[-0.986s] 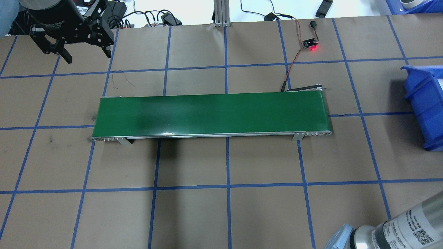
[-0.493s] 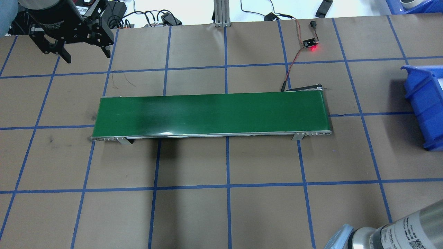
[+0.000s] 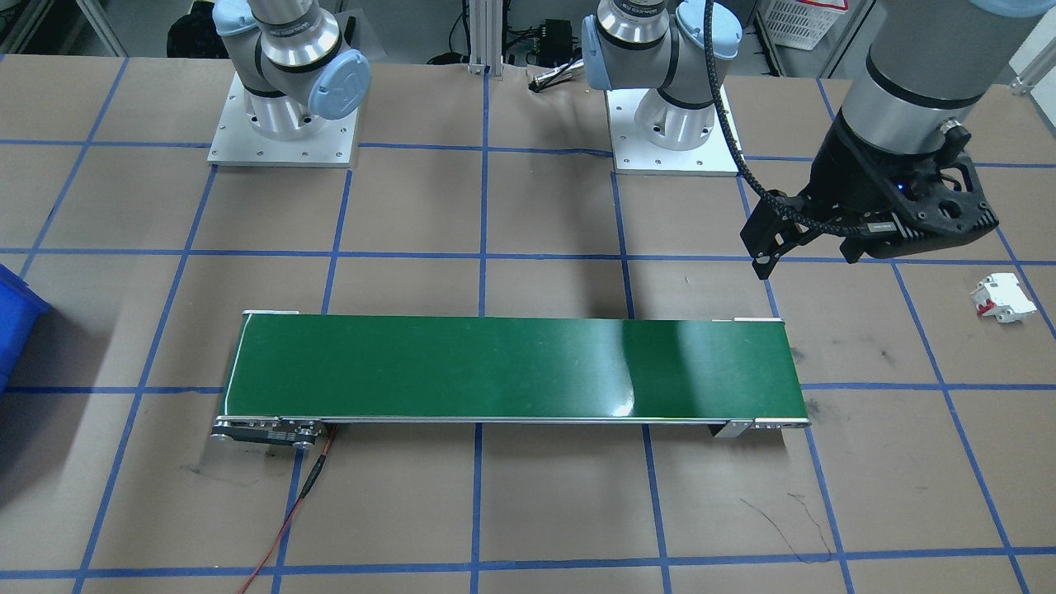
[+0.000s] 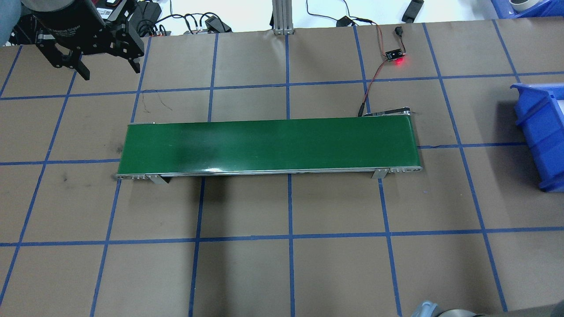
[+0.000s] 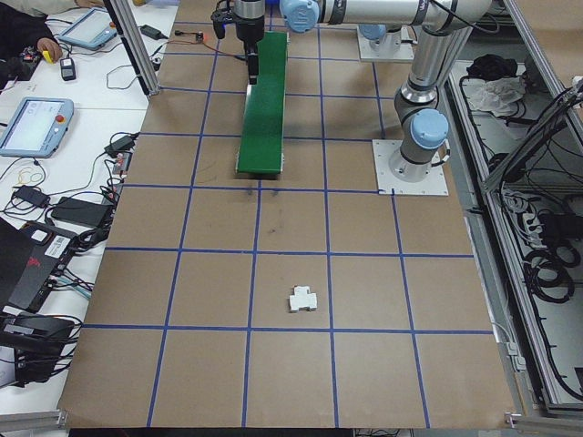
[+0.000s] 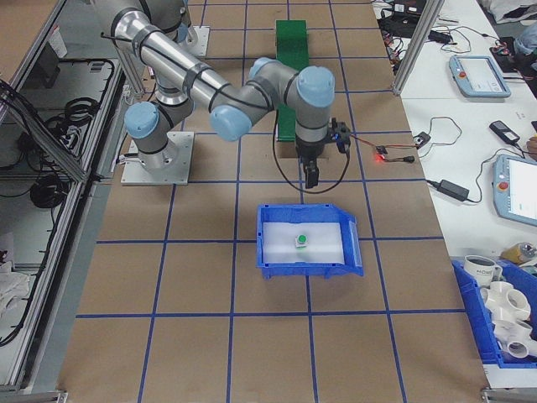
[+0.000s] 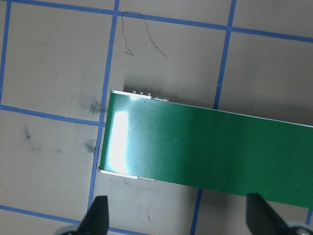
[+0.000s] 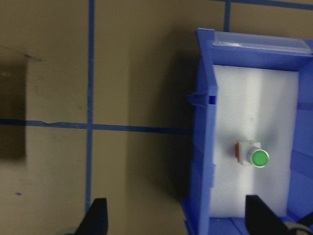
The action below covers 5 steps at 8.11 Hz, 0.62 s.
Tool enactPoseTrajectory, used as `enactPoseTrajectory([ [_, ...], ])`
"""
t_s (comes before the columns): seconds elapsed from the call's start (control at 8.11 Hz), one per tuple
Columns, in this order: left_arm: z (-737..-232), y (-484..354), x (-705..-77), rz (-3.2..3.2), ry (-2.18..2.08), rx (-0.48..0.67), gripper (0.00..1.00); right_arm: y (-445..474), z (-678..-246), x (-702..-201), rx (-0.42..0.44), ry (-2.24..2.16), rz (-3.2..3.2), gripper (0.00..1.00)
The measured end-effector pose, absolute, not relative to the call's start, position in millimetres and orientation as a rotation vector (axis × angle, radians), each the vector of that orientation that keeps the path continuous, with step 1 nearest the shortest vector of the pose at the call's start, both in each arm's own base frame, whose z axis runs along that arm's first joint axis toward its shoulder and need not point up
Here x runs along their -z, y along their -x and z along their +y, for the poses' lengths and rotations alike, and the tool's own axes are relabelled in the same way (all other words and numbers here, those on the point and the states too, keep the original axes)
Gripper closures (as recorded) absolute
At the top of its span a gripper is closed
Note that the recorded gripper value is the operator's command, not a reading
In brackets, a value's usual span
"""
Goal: Move button from left to right
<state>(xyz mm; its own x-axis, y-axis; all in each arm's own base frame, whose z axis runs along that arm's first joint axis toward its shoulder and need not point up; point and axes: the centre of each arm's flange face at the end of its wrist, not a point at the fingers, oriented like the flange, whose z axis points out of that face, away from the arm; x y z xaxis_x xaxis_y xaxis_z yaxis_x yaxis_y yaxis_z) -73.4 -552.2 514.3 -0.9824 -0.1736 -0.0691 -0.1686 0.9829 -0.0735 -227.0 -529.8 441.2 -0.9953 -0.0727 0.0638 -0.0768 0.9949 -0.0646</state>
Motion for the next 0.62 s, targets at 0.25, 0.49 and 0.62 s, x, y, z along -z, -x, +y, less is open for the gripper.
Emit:
enactPoseTrajectory([
  [0.25,-551.6,73.6,-514.2,3.054,0.263,0.102,0.00,99.6,-539.3,-483.8,-0.186,-0.164,-3.101,0.00],
  [0.49,-551.4,73.9,-514.1,3.054,0.263,0.101,0.00,-28.6,-533.2,-506.6,-0.245,-0.202,-3.127,0.00],
  [0.62,-551.3,73.8,-514.2,3.054,0.263,0.102,0.00,-80.7,-525.3,-510.7,-0.255,-0.205,-3.129,0.00],
])
